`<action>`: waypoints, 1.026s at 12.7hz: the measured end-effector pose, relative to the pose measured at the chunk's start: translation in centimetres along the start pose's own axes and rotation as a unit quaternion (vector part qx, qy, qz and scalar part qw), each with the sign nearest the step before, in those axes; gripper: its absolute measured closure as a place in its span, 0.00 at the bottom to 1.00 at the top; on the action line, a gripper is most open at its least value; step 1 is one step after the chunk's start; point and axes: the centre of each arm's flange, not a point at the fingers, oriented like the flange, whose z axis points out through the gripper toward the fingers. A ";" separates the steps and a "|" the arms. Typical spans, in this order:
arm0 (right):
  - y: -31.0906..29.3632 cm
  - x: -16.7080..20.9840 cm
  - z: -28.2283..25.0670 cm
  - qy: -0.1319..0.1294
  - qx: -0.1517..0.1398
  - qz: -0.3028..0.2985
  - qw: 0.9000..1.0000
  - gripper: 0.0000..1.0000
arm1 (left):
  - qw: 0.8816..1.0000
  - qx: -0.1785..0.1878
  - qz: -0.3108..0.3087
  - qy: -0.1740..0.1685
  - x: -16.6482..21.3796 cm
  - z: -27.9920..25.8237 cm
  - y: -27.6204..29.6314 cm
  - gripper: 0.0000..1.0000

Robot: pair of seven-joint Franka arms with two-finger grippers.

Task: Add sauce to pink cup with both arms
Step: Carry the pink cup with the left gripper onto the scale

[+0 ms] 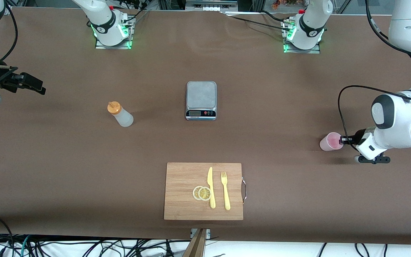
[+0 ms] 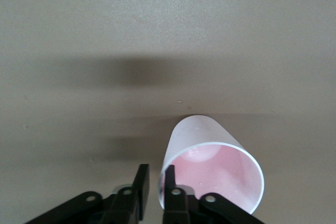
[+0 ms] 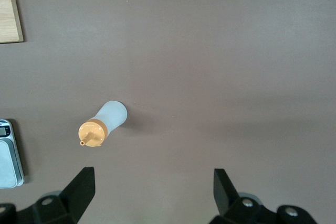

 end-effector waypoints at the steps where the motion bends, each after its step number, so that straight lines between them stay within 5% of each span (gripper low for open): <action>1: -0.1 0.0 -0.1 0.001 0.000 -0.001 1.000 0.00 | 1.000 0.000 0.000 -0.001 0.0 0.1 0.0 0.83; 3: -0.1 0.0 -0.2 0.003 0.000 -0.001 1.000 0.00 | 1.000 0.000 0.005 0.001 0.1 -0.2 0.7 0.97; 7: -0.1 0.0 -0.3 0.003 0.000 -0.001 1.000 0.00 | 1.000 -0.004 0.027 0.008 0.9 -1.9 5.5 0.96; 13: -0.2 0.0 -0.2 0.003 0.000 -0.002 1.000 0.00 | 0.998 -0.020 0.052 0.005 -2.0 -7.2 27.2 0.97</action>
